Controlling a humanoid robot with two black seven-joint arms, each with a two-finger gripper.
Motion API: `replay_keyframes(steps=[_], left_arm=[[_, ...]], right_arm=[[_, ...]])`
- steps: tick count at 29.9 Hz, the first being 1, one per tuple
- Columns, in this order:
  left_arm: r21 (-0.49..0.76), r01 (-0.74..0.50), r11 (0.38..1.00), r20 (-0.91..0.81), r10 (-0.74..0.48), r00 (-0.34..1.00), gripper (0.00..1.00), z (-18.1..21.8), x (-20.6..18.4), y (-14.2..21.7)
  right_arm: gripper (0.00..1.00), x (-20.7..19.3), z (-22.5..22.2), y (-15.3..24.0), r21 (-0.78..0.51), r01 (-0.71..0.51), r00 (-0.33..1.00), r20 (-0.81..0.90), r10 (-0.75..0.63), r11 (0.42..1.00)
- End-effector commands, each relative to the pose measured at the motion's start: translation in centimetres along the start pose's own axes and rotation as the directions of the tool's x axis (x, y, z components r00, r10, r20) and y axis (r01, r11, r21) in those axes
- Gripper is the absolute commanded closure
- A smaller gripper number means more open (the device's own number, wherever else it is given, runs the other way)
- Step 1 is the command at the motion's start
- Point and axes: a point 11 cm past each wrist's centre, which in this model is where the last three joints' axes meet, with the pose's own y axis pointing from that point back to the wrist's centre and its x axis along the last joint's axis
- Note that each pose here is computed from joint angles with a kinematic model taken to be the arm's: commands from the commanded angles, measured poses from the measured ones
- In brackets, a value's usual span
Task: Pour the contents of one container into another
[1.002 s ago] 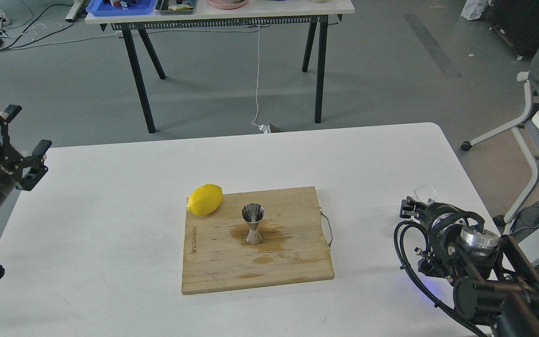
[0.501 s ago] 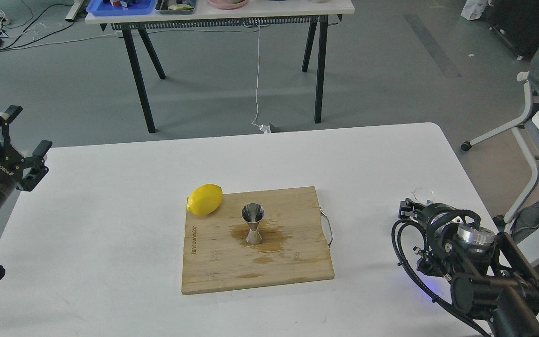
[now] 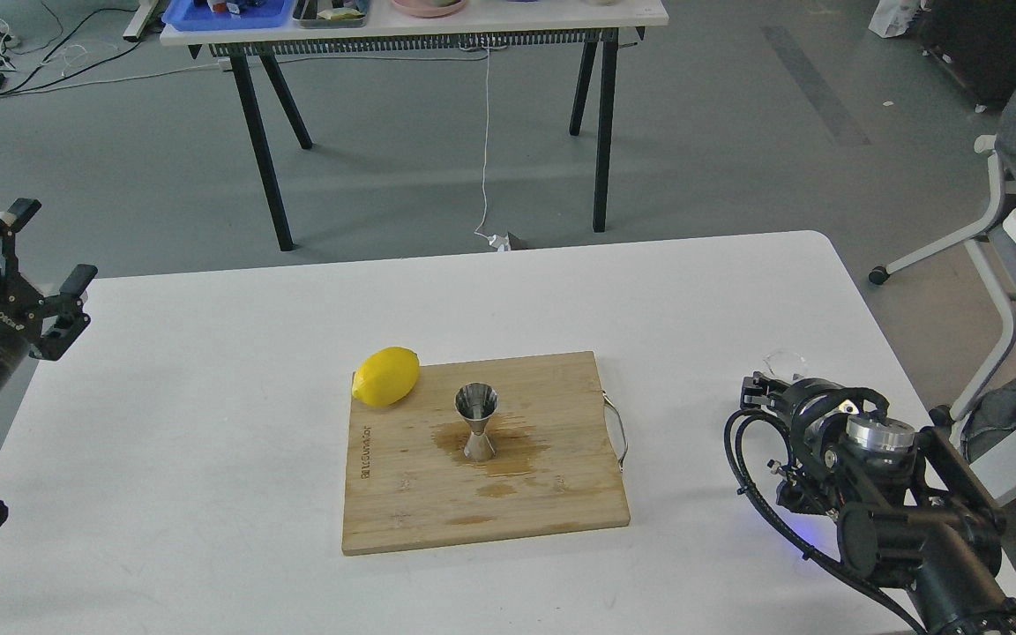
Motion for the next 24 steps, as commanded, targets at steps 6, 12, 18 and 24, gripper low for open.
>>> replay_keyframes(steps=[6,12,18,24], left_arm=[[0.000,0.000,1.000,-0.001,0.000,1.000,0.01,-0.02,-0.03,-0.01],[0.000,0.000,1.000,0.001,0.000,1.000,0.01,0.02,0.03,0.01],[0.000,0.000,1.000,0.001,0.000,1.000,0.01,0.02,0.03,0.01],[0.000,0.000,1.000,0.001,0.000,1.000,0.01,0.02,0.03,0.01]], right_arm=[[0.53,-0.05,0.16,-0.38,0.000,-0.013,1.000,-0.011,0.013,1.000],[0.49,0.08,0.59,-0.38,-0.009,-0.016,0.999,-0.029,0.016,1.000],[0.45,0.12,0.63,-0.38,-0.010,-0.018,0.999,-0.029,0.018,1.000],[0.41,0.07,0.64,-0.37,-0.010,-0.017,0.999,-0.031,0.016,1.000]])
